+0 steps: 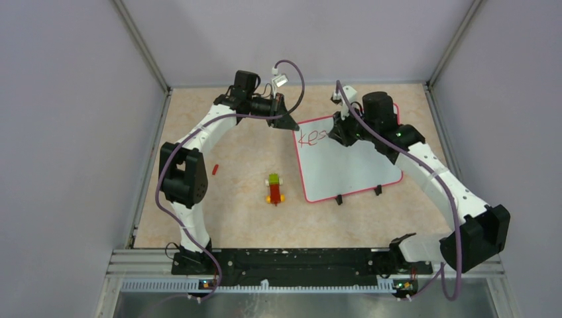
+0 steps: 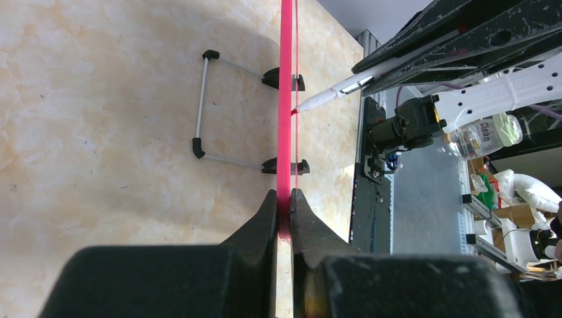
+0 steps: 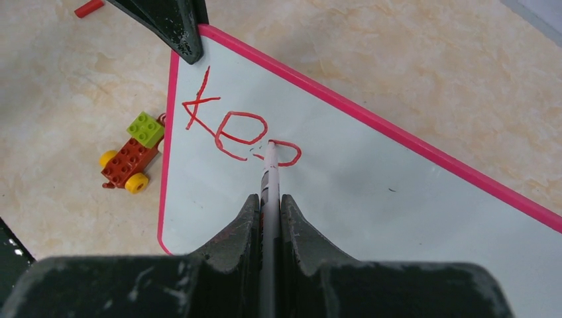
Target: Write a sentence on the whiteboard
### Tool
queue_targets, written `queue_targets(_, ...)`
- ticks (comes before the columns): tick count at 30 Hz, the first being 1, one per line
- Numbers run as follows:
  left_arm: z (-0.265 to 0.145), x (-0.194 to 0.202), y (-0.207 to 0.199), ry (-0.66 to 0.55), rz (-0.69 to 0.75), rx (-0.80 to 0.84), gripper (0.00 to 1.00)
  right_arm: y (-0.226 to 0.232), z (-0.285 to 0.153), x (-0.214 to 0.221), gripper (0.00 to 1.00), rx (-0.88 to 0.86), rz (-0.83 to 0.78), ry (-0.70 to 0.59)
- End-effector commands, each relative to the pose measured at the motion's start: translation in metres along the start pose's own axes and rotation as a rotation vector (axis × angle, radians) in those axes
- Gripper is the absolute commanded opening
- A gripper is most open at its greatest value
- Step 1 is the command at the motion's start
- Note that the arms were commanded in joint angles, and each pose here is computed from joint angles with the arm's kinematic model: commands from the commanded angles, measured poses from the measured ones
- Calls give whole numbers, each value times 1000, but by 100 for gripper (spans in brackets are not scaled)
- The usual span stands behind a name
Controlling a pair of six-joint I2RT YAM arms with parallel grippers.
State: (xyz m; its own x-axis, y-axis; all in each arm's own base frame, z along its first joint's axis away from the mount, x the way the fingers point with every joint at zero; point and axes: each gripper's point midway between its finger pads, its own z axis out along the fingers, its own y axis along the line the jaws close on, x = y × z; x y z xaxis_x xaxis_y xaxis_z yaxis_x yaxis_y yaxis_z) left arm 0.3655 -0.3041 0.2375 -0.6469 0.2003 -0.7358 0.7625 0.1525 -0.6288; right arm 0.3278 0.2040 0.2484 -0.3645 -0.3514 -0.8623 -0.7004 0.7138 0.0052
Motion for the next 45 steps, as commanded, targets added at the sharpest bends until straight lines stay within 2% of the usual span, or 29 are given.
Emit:
queue_targets(1, -5, -12, -25, -23, 93, 41, 0, 1, 6, 3, 0, 4, -7, -8)
queue_targets(12, -5, -12, -25, -22, 92, 41, 0, 0, 0, 26, 0, 24, -5, 29)
queue_targets(20, -6, -12, -26, -24, 94, 37, 0, -17, -14, 16, 0, 71, -5, 14)
queue_targets(33, -7, -14, -28, -28, 96, 42, 0, -18, -36, -25, 0, 88, -40, -75)
queue_targets(45, -6, -13, -28, -28, 99, 38, 0, -26, -19, -9, 0, 100, -36, -23)
